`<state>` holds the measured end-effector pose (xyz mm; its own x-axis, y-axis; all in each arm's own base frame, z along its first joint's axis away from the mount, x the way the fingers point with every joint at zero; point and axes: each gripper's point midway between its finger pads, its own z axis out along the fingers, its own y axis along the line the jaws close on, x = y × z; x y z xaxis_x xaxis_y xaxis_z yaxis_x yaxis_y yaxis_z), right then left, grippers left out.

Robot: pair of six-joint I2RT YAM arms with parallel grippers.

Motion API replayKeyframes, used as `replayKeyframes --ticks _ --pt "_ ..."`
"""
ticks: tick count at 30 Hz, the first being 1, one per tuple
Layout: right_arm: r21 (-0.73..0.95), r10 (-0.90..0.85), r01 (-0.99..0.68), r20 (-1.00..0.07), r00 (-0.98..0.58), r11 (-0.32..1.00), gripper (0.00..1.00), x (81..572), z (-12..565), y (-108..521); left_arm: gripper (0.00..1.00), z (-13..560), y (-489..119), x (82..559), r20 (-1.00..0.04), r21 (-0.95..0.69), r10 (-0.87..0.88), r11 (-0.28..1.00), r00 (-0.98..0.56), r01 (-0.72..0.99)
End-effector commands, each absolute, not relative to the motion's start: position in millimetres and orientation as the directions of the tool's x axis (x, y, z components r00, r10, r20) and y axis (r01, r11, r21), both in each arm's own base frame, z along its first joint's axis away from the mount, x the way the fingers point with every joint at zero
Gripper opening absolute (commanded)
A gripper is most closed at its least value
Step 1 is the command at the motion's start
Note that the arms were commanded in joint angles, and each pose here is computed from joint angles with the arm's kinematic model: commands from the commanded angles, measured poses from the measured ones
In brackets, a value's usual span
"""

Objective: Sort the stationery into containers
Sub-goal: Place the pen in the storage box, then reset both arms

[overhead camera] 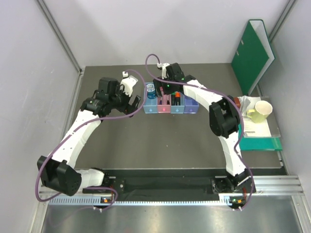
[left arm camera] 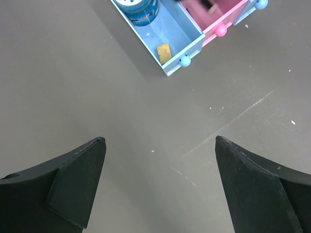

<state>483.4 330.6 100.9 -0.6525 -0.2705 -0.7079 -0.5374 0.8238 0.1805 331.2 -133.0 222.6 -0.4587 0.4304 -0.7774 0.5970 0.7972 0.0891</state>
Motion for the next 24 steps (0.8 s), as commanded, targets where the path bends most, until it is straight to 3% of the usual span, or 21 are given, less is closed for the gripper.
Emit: replayKeyframes --ticks 1,3,8,14,24 --pt "0.146 -0.262 -0.573 -0.781 -0.567 0.806 0.93 487.0 148.4 335.4 0.99 254.6 -140.7 342.7 -0.835 0.086 0.381 0.802 -0.396 0.591" --pt "0.123 -0.265 -0.584 -0.804 -0.533 0.803 0.99 481.9 173.7 330.5 0.99 262.0 -140.4 344.1 -0.845 0.082 0.365 0.812 -0.392 0.578" --pt "-0.003 -0.325 -0.626 -0.856 -0.402 0.780 1.00 451.7 255.0 300.3 0.99 283.2 -134.5 347.5 -0.859 0.076 0.321 0.850 -0.398 0.521" --pt "-0.141 -0.357 -0.530 -0.874 -0.331 0.836 1.00 391.8 333.1 223.2 0.99 314.6 -125.5 341.8 -0.888 0.050 0.254 0.882 -0.383 0.469" --pt "-0.240 -0.368 -0.451 -0.903 -0.222 0.860 1.00 278.3 388.4 119.7 0.99 335.6 -90.9 320.4 -0.914 0.006 0.168 0.917 -0.370 0.400"
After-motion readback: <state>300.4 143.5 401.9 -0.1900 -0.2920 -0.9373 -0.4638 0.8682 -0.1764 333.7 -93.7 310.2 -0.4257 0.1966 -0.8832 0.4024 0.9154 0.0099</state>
